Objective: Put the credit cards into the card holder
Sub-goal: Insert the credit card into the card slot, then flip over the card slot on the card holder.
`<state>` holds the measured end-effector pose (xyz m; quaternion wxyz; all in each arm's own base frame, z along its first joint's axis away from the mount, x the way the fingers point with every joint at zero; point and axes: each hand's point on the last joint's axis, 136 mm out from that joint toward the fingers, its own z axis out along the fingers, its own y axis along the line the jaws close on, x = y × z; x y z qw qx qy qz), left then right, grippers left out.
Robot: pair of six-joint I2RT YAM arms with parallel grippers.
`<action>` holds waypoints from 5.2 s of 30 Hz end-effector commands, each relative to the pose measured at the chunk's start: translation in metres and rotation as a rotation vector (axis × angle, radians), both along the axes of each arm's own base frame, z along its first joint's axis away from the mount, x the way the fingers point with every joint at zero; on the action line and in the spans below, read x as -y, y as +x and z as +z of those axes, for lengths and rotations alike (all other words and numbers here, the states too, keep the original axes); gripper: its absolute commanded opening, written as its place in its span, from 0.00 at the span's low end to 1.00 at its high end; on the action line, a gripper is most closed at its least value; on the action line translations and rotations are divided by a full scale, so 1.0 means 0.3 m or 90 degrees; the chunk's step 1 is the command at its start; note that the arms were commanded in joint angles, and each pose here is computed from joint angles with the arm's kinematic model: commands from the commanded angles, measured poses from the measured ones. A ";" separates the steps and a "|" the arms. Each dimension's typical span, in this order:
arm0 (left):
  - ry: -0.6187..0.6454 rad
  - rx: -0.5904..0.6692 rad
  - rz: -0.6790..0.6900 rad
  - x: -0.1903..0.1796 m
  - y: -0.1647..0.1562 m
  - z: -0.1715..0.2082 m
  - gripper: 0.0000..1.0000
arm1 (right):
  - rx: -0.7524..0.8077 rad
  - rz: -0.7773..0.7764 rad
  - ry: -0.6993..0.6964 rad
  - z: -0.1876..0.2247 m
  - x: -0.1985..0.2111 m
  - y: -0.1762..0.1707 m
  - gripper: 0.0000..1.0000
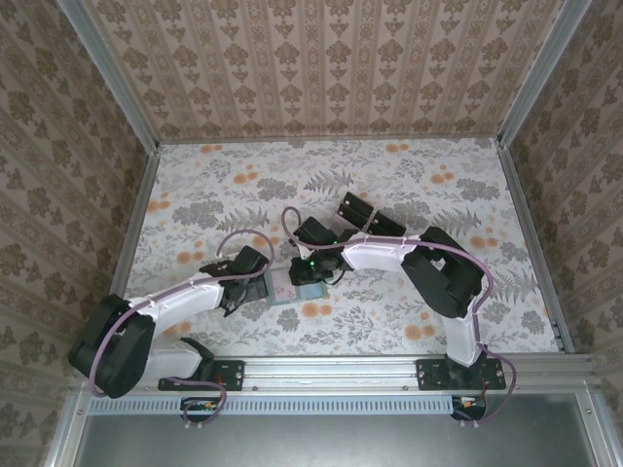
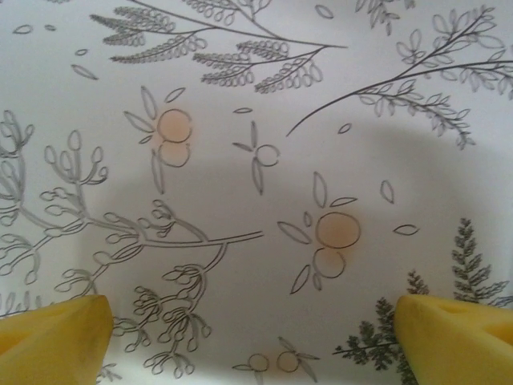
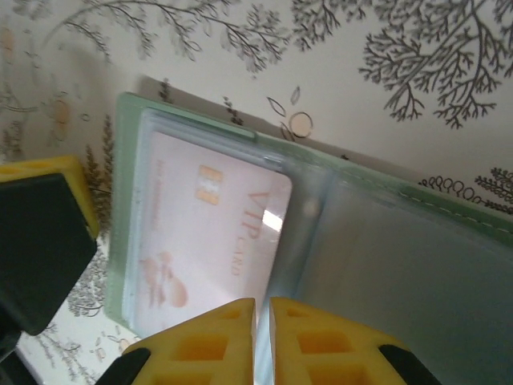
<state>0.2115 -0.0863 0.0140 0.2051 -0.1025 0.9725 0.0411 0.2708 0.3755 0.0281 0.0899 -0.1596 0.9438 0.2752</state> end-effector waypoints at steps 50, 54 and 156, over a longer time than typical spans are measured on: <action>-0.057 0.074 -0.058 0.055 0.054 0.152 1.00 | 0.122 0.061 -0.124 0.151 0.077 0.067 0.52; -0.057 0.073 -0.058 0.056 0.054 0.150 1.00 | 0.115 0.069 -0.130 0.126 0.062 0.065 0.51; -0.078 0.106 -0.245 0.271 -0.025 0.012 1.00 | -0.068 -0.108 0.149 0.114 0.029 0.079 0.52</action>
